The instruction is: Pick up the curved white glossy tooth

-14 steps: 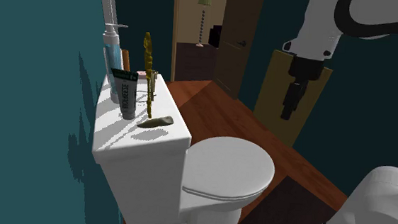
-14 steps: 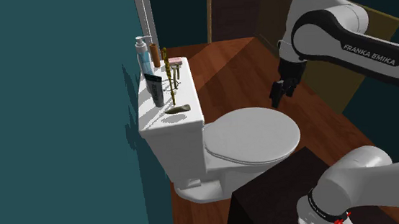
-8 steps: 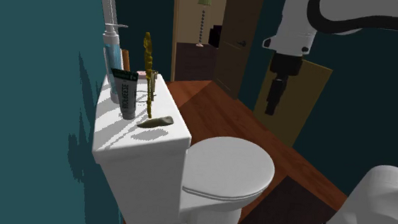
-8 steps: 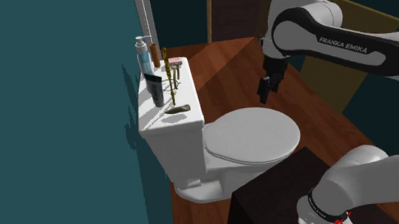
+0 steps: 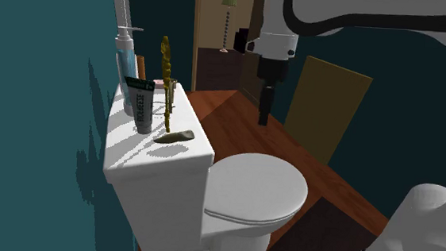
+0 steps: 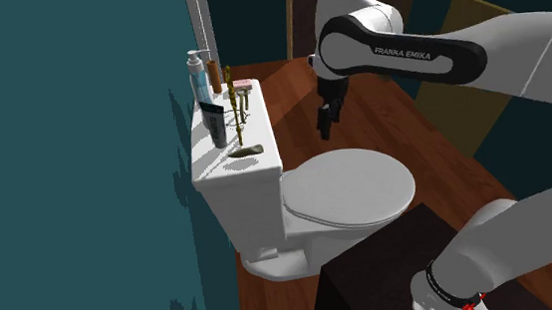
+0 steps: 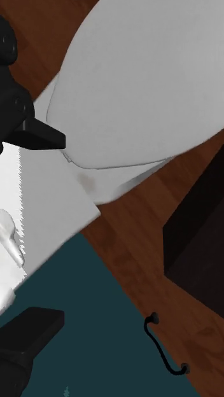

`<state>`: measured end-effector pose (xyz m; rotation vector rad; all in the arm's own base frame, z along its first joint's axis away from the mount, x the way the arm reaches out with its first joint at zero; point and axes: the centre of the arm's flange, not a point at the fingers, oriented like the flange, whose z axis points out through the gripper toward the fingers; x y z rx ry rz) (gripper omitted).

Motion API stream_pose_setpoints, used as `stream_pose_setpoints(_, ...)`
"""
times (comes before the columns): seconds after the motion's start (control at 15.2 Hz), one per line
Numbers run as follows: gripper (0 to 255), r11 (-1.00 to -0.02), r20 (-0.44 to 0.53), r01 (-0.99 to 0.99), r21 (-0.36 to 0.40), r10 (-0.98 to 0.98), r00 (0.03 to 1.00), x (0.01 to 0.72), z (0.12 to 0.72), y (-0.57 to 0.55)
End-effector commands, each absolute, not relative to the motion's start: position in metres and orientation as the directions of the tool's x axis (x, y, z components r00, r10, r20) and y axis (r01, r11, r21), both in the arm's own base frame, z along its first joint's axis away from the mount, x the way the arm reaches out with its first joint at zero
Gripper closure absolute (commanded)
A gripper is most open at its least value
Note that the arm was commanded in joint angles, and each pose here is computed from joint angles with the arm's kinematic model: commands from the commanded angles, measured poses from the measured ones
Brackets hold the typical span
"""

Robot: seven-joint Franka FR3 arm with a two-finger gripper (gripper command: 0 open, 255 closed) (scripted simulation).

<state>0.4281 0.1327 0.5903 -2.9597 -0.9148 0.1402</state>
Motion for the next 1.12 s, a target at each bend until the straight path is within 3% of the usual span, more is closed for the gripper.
stream_pose_setpoints(0.0, 0, -0.785, -0.075, 0.615, -0.066, 0.619, 0.782, 0.446, 0.589, 0.155)
stream_pose_setpoints(1.06, 0, -0.376, -0.085, 0.924, -0.071, 0.925, 0.370, 0.532, 0.571, 0.353)
